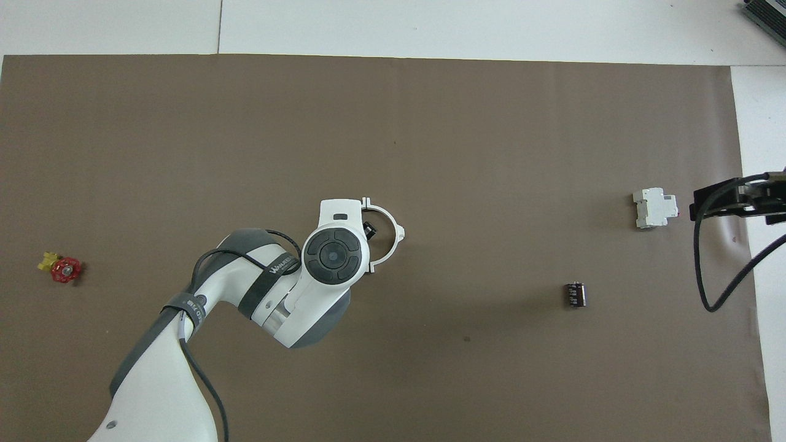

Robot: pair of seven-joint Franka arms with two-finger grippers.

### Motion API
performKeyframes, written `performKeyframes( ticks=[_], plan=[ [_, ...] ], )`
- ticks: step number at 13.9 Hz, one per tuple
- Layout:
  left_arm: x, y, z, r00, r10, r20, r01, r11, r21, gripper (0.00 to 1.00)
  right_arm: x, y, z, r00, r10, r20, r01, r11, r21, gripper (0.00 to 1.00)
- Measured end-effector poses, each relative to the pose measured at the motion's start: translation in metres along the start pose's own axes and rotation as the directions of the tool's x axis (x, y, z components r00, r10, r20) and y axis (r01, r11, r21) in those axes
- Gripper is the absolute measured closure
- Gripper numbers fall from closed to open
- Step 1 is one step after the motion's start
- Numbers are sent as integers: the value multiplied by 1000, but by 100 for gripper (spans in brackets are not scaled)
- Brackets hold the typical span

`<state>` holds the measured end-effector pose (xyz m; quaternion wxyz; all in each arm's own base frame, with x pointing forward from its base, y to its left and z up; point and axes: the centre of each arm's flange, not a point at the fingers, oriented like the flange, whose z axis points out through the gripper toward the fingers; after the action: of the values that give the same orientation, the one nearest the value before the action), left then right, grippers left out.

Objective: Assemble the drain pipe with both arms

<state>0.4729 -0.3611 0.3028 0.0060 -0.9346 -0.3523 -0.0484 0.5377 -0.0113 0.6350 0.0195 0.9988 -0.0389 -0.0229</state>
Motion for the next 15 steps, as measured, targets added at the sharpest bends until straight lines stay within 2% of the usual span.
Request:
performKeyframes(
  ticks=[2, 5, 10, 15],
  plan=[
    [14, 6, -17, 1000, -1, -13, 1, 1000, 12, 0, 0, 0, 0, 1000, 0, 0, 0, 1000, 0, 0],
    [58, -3, -64, 998, 55, -29, -54, 998, 26, 0, 0, 0, 0, 1000, 0, 0, 0, 1000, 0, 0],
    [141, -61, -134, 963, 271, -5, -269, 958, 96, 0, 0, 0, 0, 1000, 0, 0, 0, 1000, 0, 0],
    [243, -128, -171, 905, 425, 21, -425, 899, 109, 0, 0, 0, 0, 1000, 0, 0, 0, 1000, 0, 0]
  ],
)
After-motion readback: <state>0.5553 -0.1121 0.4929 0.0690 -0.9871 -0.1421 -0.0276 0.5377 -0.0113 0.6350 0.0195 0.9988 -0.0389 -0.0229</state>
